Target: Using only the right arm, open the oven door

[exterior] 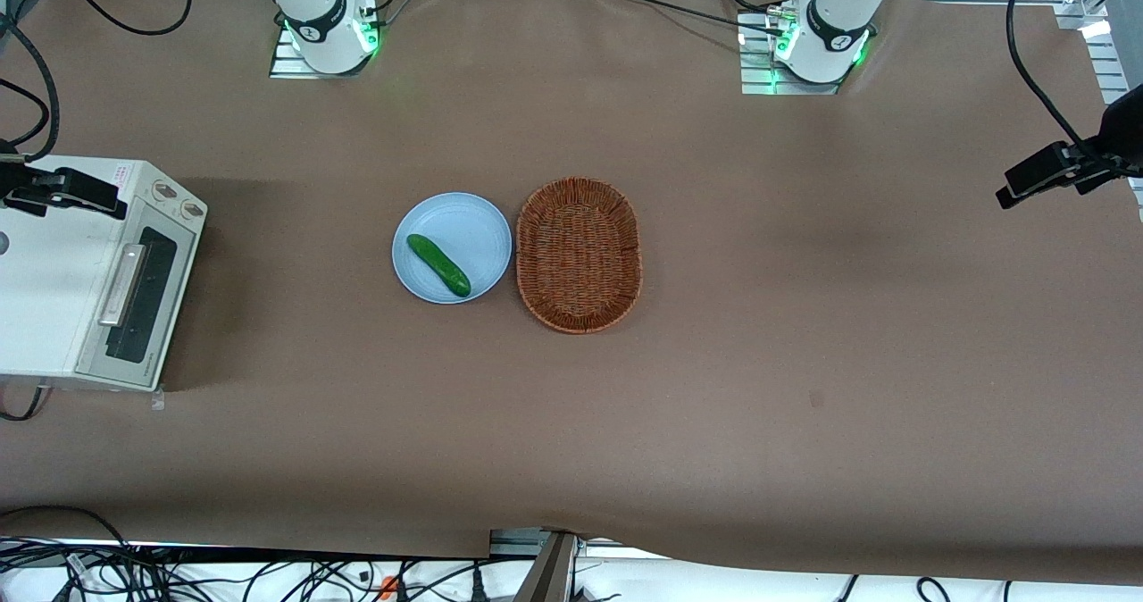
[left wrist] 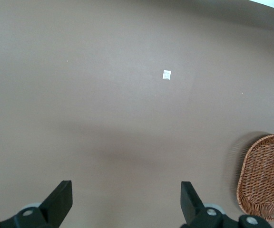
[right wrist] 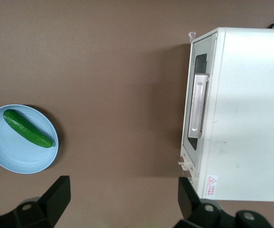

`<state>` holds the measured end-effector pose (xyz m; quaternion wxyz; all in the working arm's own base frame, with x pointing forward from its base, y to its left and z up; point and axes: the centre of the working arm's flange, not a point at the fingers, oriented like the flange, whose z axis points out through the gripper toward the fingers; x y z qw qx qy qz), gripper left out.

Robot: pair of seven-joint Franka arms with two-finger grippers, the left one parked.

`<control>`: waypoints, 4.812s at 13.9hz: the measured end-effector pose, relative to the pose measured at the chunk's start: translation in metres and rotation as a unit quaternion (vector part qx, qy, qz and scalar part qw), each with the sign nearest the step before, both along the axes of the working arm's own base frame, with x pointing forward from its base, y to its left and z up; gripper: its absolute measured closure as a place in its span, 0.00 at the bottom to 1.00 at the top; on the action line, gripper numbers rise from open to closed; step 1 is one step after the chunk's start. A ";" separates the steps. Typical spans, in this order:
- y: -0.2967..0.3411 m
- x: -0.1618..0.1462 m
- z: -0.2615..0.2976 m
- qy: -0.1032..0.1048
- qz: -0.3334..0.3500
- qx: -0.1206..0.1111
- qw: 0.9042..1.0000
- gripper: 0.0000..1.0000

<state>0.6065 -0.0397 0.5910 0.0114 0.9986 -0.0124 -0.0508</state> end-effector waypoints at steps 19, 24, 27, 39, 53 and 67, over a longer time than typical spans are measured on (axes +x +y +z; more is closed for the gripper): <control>0.002 0.000 -0.005 0.008 0.004 0.001 1.000 0.00; 0.002 0.000 -0.009 0.011 0.004 0.001 1.000 0.00; 0.002 0.001 -0.011 0.016 0.005 0.001 1.000 0.00; 0.016 0.010 -0.131 0.178 0.012 -0.003 0.984 0.00; 0.035 0.033 -0.229 0.229 0.174 -0.145 0.947 0.99; 0.002 0.049 -0.249 0.254 0.337 -0.199 0.885 0.99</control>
